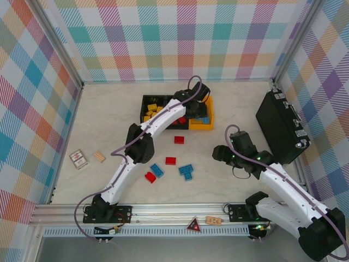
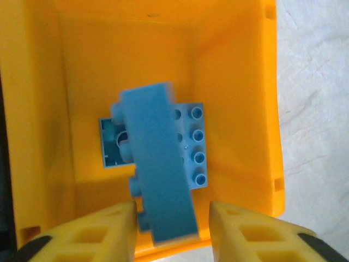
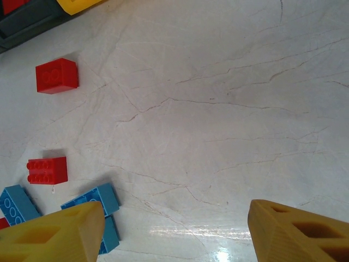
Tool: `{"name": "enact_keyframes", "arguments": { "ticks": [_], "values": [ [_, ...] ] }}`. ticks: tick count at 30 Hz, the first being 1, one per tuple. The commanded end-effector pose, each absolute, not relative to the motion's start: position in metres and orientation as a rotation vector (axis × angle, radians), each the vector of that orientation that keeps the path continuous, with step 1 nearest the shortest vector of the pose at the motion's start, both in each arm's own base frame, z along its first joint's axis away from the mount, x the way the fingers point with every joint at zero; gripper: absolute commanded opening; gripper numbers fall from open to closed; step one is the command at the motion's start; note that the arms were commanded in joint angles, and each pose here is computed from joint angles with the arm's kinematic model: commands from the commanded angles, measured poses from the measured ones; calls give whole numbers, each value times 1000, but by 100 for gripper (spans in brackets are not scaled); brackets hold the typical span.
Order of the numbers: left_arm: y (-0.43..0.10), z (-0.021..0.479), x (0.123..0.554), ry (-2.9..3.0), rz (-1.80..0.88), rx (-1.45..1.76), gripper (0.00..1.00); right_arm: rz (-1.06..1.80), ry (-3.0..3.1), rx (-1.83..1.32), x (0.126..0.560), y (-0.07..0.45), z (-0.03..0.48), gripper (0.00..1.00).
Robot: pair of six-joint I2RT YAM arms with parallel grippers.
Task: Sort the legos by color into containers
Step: Place the lego in the container.
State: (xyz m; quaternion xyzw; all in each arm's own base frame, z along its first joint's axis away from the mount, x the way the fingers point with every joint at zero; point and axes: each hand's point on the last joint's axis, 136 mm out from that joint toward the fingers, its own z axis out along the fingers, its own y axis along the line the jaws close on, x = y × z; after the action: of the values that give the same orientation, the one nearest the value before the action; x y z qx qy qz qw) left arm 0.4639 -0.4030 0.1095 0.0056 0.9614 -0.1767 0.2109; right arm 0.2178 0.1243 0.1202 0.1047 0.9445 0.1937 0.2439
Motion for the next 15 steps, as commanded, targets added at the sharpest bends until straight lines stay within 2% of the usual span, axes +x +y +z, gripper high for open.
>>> {"name": "enact_keyframes", "arguments": {
  "ticks": [1, 7, 15],
  "values": [
    [-403, 129, 467, 2645, -538, 23, 52, 544, 2591, 293, 215, 124, 118, 70],
    [-405, 159, 459, 2615, -589, 45, 54, 559, 2592, 295, 215, 126, 119, 70],
    [-400, 205, 418, 2568, -650, 128, 54, 568, 2591, 278, 216, 128, 124, 70]
  ]
}}
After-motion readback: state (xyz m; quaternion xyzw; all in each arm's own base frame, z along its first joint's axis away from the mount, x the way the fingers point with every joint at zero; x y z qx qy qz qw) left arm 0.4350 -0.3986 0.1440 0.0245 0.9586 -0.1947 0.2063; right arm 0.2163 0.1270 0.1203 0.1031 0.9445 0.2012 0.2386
